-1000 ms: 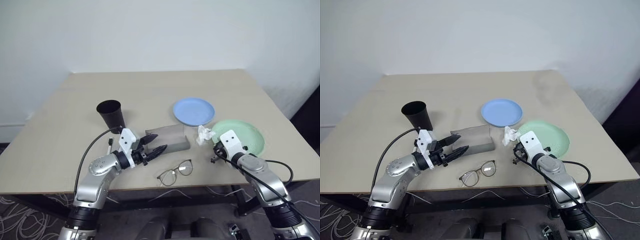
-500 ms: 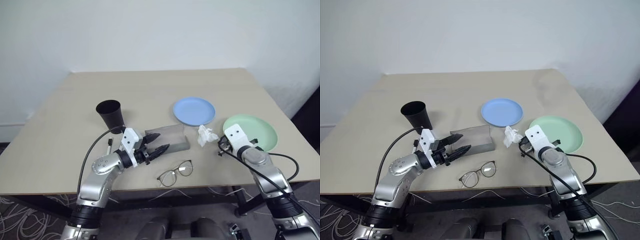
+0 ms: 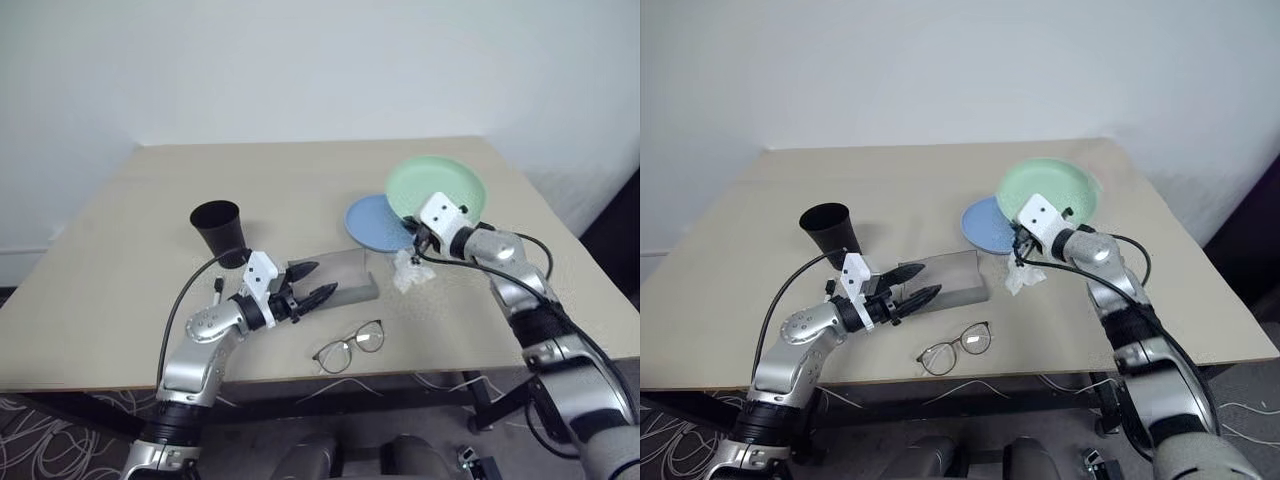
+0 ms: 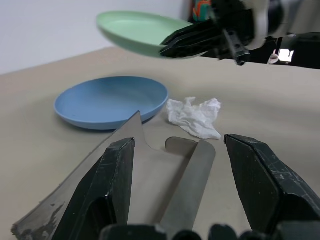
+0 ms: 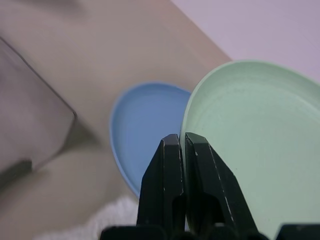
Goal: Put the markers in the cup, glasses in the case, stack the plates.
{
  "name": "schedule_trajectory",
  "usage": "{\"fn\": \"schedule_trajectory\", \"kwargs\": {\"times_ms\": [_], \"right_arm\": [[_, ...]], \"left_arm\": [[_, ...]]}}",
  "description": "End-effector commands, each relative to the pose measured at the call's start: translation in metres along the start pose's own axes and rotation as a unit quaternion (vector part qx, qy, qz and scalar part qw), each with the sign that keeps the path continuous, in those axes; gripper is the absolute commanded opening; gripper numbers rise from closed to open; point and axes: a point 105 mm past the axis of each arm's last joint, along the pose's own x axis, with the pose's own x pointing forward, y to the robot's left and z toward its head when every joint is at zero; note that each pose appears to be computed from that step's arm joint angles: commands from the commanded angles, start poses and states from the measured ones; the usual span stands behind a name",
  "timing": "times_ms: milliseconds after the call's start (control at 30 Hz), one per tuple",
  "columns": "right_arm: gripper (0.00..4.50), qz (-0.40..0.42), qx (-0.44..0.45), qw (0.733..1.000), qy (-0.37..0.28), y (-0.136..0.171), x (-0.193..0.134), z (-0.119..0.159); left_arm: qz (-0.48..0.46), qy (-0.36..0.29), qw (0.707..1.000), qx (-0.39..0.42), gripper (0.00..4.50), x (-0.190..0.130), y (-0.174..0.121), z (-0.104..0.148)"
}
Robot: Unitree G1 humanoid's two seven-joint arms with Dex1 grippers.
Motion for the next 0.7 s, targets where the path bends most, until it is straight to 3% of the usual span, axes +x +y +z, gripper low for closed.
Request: {"fn": "schedule_trajectory", "kwargs": {"times_ms": [33, 533, 633, 700], "right_arm": [[0.02, 0.049, -0.007, 0.998, -0.038, 0.001, 0.014, 0.022], [0.02, 0.057, 0.004, 0.998, -0.012, 0.014, 0.047, 0.024], [0.67, 0.04, 0.01, 0.999, -0.022, 0.01, 0.048, 0.028], [1.34, 0.025, 0.008, 0.999, -0.028, 0.006, 0.048, 0.03]], "left_arm": [[0.012, -0.018, 1.0, 0.023, 3.01, -0.003, 0.004, 0.013], [0.04, -0.019, 0.999, 0.027, 3.01, -0.014, 0.004, 0.015], [0.042, -0.019, 0.999, 0.027, 3.01, -0.014, 0.004, 0.015], [0.041, -0.019, 0.999, 0.027, 3.01, -0.013, 0.004, 0.015]]}}
